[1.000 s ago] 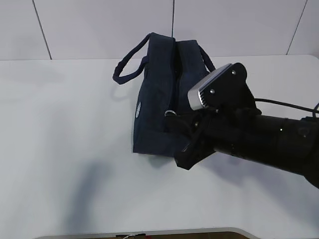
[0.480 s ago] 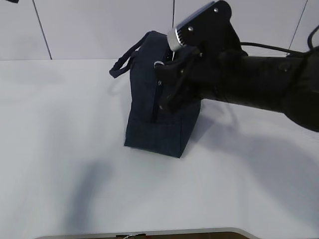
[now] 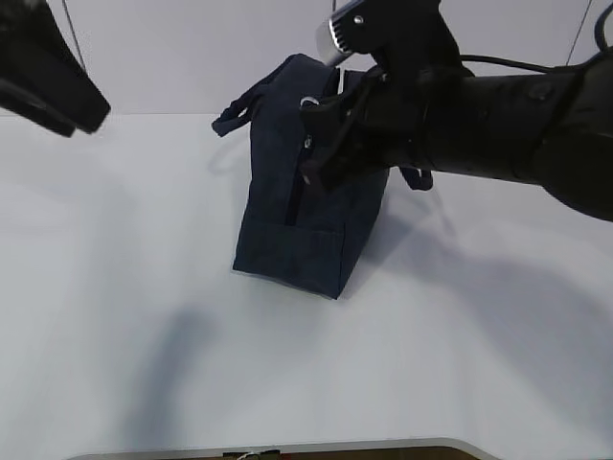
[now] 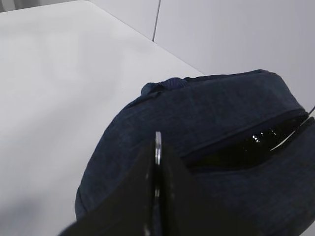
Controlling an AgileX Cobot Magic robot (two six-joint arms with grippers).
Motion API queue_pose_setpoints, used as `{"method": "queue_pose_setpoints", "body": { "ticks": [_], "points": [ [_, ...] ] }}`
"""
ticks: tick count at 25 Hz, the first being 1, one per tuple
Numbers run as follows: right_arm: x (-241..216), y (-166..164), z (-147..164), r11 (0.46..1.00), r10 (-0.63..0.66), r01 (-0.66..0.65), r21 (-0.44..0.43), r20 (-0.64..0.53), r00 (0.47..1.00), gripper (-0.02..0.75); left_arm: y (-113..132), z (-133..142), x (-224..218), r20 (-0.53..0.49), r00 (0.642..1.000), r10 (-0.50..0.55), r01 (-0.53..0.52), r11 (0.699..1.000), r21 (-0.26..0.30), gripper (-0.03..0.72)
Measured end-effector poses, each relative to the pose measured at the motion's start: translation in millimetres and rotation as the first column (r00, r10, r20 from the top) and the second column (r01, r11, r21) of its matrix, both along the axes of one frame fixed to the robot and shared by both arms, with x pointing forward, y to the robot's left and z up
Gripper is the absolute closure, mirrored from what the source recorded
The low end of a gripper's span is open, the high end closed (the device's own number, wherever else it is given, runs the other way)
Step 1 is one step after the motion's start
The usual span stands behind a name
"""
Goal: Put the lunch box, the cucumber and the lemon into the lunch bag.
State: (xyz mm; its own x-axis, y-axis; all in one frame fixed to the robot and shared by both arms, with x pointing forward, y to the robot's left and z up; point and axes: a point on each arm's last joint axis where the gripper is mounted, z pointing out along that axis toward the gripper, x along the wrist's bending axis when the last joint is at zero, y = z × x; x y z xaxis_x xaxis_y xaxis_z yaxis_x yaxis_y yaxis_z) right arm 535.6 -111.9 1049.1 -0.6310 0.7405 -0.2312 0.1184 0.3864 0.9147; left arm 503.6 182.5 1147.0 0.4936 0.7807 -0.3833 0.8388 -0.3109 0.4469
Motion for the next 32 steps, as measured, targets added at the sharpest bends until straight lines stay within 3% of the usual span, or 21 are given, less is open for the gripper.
{"method": "queue_pose_setpoints", "body": {
  "ticks": [4,7,12,17,22,26,32],
  "points": [
    [0,-1,-1,1.000,-0.014,0.014,0.006,-0.023,1.000,0.733,-8,-19,-7,-0.021,0.998,-0.064,0.066,0.993,0.103,0.445],
    [0,-1,-1,0.999,-0.030,0.032,0.042,-0.050,0.998,0.733,-10,-27,-8,-0.016,0.996,-0.085,0.086,0.988,0.131,0.434],
    [3,-1,4,0.992,-0.074,0.084,0.095,-0.109,0.991,0.733,-11,-42,-3,0.030,0.993,-0.112,0.107,0.985,0.137,0.374],
    [8,-2,15,0.988,-0.115,0.127,0.087,-0.130,0.985,0.733,-19,-64,7,0.070,0.985,-0.157,0.149,0.982,0.114,0.361],
    [11,-4,20,0.982,-0.159,0.174,0.076,-0.172,0.972,0.733,-40,-85,19,0.126,0.966,-0.224,0.209,0.970,0.127,0.350],
    [12,-5,21,0.974,-0.193,0.214,0.077,-0.218,0.957,0.733,-58,-99,26,0.163,0.947,-0.278,0.259,0.957,0.128,0.291],
    [11,-6,22,0.962,-0.216,0.252,0.104,-0.274,0.937,0.733,-74,-110,33,0.229,0.935,-0.271,0.252,0.961,0.111,0.254]
  ]
}}
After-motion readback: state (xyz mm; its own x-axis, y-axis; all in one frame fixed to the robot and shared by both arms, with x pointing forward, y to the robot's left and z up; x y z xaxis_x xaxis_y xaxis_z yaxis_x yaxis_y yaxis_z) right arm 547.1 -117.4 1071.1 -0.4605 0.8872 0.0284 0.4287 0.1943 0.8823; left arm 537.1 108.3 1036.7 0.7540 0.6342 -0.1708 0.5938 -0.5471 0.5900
